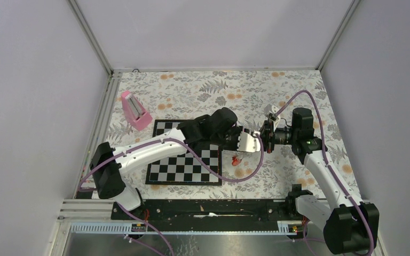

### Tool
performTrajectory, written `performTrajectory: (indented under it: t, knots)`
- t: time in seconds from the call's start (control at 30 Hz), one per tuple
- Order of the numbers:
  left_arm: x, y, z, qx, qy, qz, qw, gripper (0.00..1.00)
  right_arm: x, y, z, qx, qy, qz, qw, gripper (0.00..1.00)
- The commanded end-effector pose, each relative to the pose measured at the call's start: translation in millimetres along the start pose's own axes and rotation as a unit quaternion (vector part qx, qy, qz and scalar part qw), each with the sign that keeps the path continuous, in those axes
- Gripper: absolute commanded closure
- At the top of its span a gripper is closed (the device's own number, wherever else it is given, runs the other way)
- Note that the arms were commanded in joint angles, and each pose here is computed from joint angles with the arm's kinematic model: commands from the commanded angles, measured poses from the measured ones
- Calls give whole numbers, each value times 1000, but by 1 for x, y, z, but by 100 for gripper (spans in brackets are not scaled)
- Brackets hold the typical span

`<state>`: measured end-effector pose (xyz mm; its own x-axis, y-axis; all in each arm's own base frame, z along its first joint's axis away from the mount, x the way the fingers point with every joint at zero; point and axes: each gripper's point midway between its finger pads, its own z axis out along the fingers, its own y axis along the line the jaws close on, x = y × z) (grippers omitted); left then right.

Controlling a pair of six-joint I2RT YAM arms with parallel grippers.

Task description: Put the keys on the keyring

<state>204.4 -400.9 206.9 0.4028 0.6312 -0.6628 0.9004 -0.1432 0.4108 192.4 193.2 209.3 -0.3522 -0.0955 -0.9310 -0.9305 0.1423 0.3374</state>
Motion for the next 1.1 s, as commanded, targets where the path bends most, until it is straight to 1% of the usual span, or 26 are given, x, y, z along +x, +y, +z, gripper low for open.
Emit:
performTrajectory:
  t: [0.0,0.07,0.13,0.23,0.47,0.57,0.7,0.73,0.87,1.07]
  knots:
    - [-31,26,-16,-71,-50,6,996,66,-11,6,0,-22,-17,-15,999,100]
    - [-30,24,-17,-72,-50,1,996,62,-11,6,0,-21,-17,-12,1000,100]
    - [-27,23,-19,-74,-48,-3,996,54,-11,7,-1,-20,-18,-13,1000,100]
    - [-24,24,-24,-85,-44,-5,995,46,-11,6,-1,-17,-18,-11,1000,100]
    - [-13,27,-36,-104,-34,-11,994,38,-12,1,-3,-2,-18,0,1000,100]
    - [-11,26,-43,-107,-35,-14,994,36,-13,0,-3,0,-19,3,1000,100]
    - [-13,19,-51,-87,-46,-18,995,37,-14,2,-4,-6,-21,3,1000,100]
    - [-14,15,-53,-76,-53,-21,995,38,-18,2,-4,-11,-25,-11,1000,100]
    - [-23,4,-62,-23,-88,-35,995,41,-24,14,-5,-45,-32,-25,998,100]
    - [-40,-8,-76,45,-141,-37,988,41,-34,35,-8,-97,-35,-39,994,100]
